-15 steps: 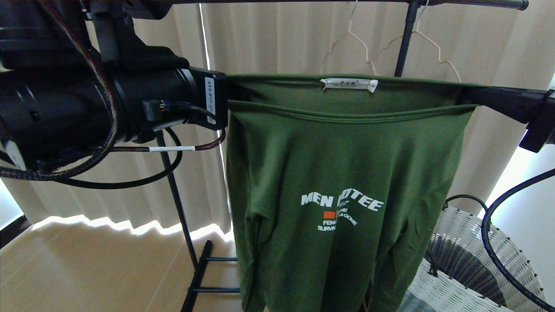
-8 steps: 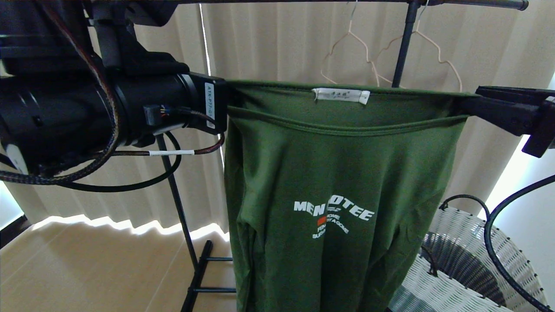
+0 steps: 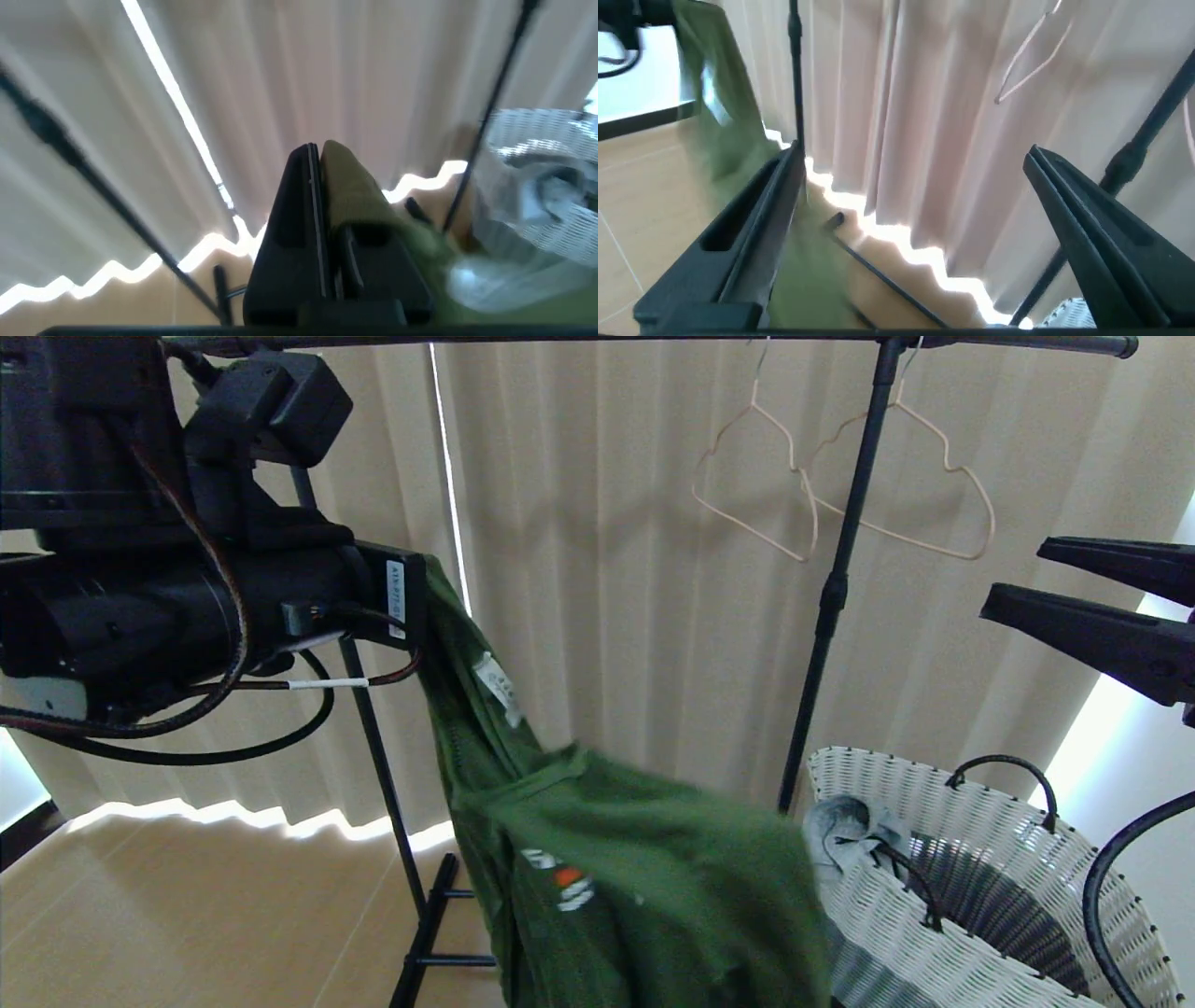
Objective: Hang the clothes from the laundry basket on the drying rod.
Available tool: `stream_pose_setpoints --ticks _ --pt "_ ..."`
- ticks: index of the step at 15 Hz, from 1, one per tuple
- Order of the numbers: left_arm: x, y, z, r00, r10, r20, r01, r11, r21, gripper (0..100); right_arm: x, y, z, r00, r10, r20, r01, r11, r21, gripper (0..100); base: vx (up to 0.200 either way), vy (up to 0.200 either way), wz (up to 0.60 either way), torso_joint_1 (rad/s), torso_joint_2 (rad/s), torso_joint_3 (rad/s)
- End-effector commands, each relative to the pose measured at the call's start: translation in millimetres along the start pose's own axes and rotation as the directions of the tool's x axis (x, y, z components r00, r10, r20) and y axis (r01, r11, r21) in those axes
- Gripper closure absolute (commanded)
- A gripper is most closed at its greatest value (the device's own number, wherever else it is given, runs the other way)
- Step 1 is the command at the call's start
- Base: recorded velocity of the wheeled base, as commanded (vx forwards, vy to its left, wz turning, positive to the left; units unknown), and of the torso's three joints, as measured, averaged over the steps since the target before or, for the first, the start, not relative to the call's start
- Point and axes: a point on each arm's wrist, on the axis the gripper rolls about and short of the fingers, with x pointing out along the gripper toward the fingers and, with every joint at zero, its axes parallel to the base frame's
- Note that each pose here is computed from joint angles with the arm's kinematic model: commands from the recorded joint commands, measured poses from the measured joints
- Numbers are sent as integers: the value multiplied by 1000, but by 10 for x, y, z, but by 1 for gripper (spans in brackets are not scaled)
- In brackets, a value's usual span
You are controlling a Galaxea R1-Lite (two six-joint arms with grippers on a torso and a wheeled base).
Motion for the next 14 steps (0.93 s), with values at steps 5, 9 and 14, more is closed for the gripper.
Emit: stream_pose_setpoints --ticks 5,9,14 --pt "-91 81 -119 999 23 -32 -23 1000 9 100 -111 6 -57 1000 -11 -14 11 1000 -4 0 0 0 0 0 0 0" --pt "-473 142 -404 997 19 -75 -18 1000 17 100 -199 -172 -166 984 -169 -52 166 985 -47 0 0 0 0 0 0 0" --pt "-719 402 -947 984 61 -165 -63 998 -7 100 -275 -235 -368 932 -342 -118 331 938 -102 0 0 0 0 0 0 0"
